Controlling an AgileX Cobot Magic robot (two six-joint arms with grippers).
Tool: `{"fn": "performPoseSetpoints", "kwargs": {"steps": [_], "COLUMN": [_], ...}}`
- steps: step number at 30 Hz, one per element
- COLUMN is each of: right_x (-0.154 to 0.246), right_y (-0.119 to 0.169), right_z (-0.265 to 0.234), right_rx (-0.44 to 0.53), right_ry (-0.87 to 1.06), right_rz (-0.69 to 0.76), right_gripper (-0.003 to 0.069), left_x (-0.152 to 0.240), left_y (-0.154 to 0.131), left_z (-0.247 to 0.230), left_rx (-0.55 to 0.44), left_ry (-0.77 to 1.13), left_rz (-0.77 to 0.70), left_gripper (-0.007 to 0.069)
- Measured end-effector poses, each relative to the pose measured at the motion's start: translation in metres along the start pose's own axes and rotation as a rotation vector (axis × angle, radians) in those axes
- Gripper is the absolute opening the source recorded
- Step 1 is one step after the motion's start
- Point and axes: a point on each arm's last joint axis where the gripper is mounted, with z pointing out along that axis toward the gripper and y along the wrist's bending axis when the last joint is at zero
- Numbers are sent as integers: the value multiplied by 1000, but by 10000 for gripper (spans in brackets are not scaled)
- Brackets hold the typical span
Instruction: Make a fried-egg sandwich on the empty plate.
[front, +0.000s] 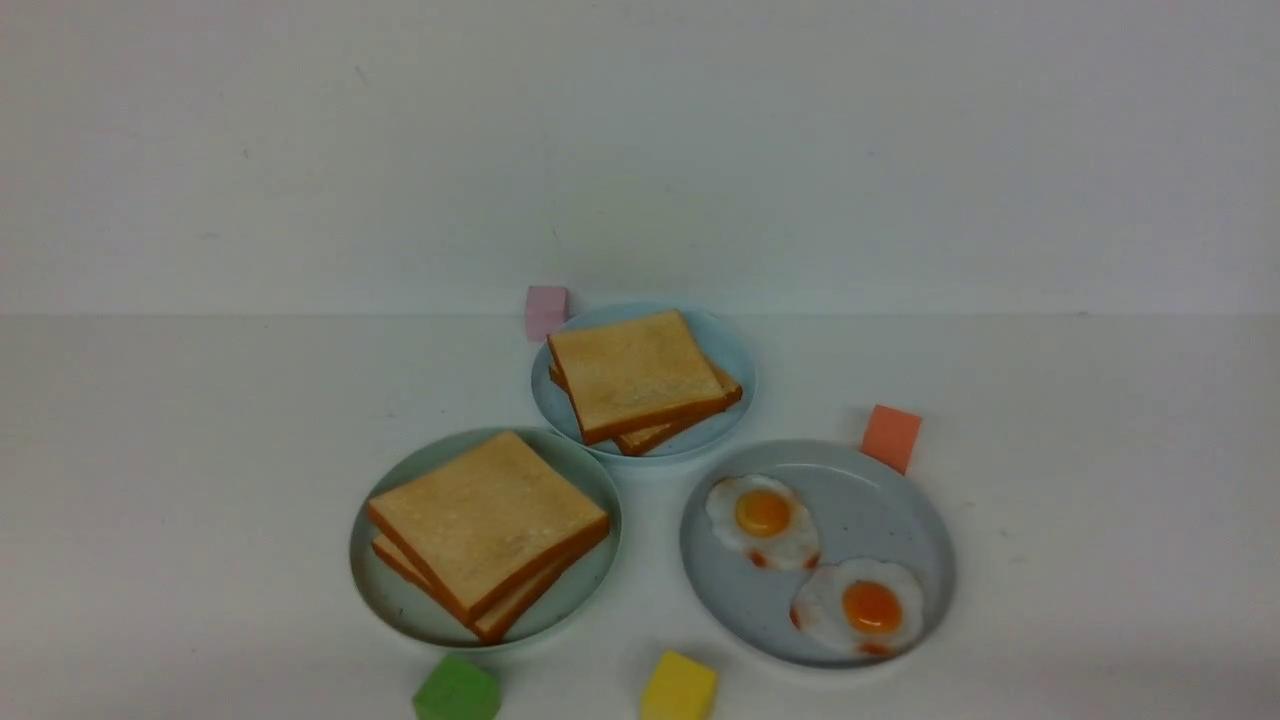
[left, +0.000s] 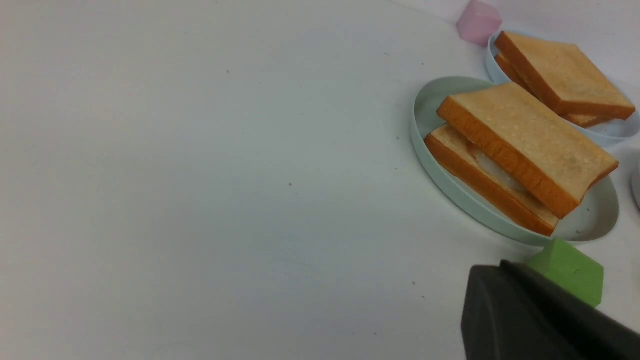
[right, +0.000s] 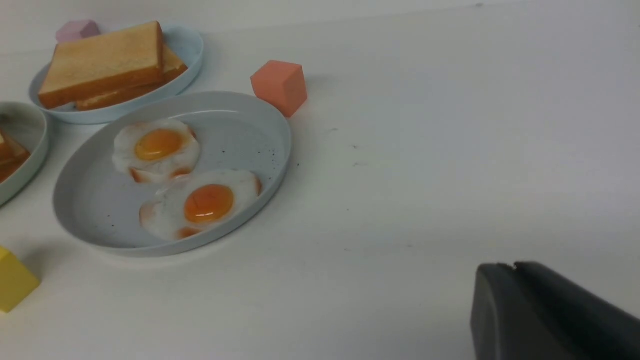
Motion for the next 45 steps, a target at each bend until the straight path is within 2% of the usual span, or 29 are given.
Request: {"fn": "performPoseSetpoints", "kwargs": {"steps": [45], "right_x": [0], "right_y": [0], "right_z": [0], "right_rx": [0], "right_ry": [0], "right_rz": [0], "right_gripper": [114], "left_x": [0], "left_y": [0], "left_z": [0], "left_rx": [0], "left_ry": [0], "left_rz": [0], "left_gripper": [6]}}
